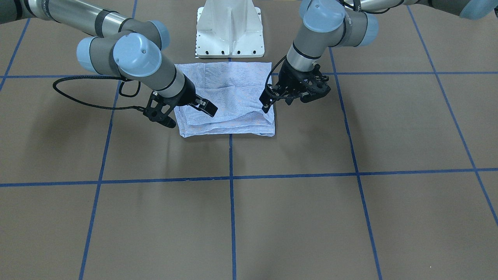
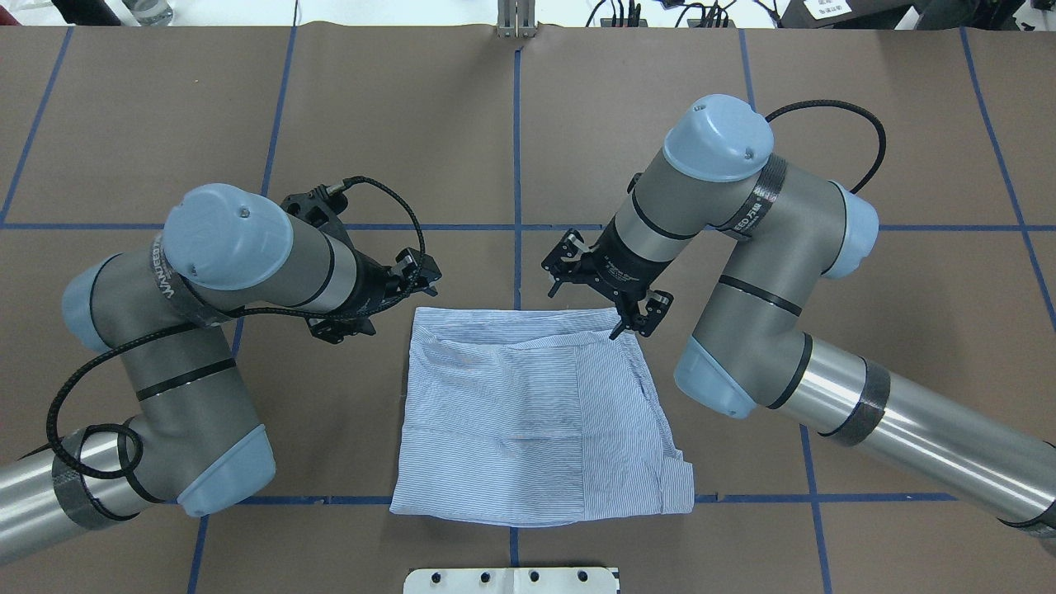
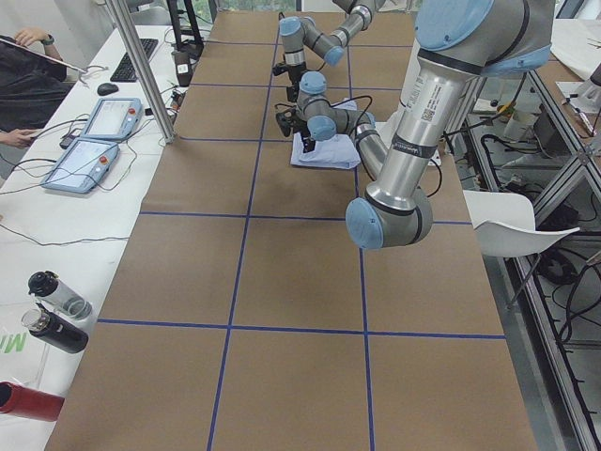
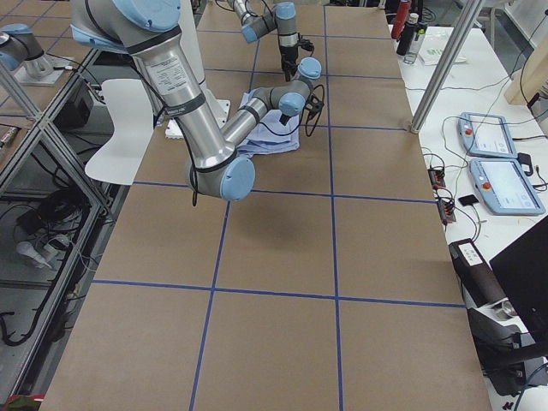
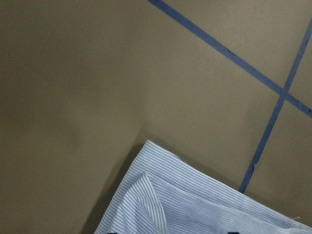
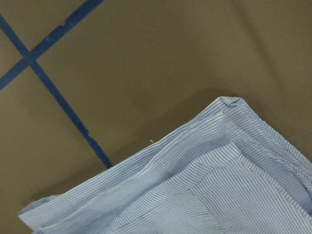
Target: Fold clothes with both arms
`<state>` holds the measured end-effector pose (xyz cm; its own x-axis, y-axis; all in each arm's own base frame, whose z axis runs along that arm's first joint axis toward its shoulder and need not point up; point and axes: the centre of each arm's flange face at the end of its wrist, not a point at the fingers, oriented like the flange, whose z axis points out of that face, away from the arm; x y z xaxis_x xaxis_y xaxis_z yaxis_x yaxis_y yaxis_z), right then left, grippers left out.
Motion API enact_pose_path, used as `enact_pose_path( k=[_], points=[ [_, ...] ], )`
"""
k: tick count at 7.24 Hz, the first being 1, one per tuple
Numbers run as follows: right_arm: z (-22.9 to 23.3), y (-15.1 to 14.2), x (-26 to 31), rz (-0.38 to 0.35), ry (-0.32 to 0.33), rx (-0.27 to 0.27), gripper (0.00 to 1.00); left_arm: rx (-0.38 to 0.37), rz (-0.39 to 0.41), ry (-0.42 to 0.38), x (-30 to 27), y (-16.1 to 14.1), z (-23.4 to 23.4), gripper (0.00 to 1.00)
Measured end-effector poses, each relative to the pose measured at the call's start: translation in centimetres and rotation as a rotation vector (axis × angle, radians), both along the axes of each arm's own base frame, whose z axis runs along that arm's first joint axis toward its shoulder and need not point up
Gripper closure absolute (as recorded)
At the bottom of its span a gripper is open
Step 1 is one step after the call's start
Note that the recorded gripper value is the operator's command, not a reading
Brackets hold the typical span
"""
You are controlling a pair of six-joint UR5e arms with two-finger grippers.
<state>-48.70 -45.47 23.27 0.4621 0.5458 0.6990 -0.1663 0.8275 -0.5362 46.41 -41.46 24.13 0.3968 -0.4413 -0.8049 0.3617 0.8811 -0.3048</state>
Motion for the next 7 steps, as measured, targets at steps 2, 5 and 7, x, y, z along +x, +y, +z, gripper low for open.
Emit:
enact_pose_path(
  k=[2, 5, 7],
  points=[
    [0.4, -0.5, 1.1, 0.023, 0.012, 0.087, 0.00, 0.029, 0.030, -0.040, -0.2, -0.1, -0.1, 0.02],
    [2.3, -2.2, 3.3, 0.017, 0.032, 0.172, 0.00, 0.049, 0.082, -0.024, 2.1, 2.0, -1.5, 0.56],
    [2.6, -2.7, 4.0, 0.022, 0.035, 0.180, 0.00, 0.064, 0.131, 0.002, 4.1, 4.7, -2.6, 0.94]
  ],
)
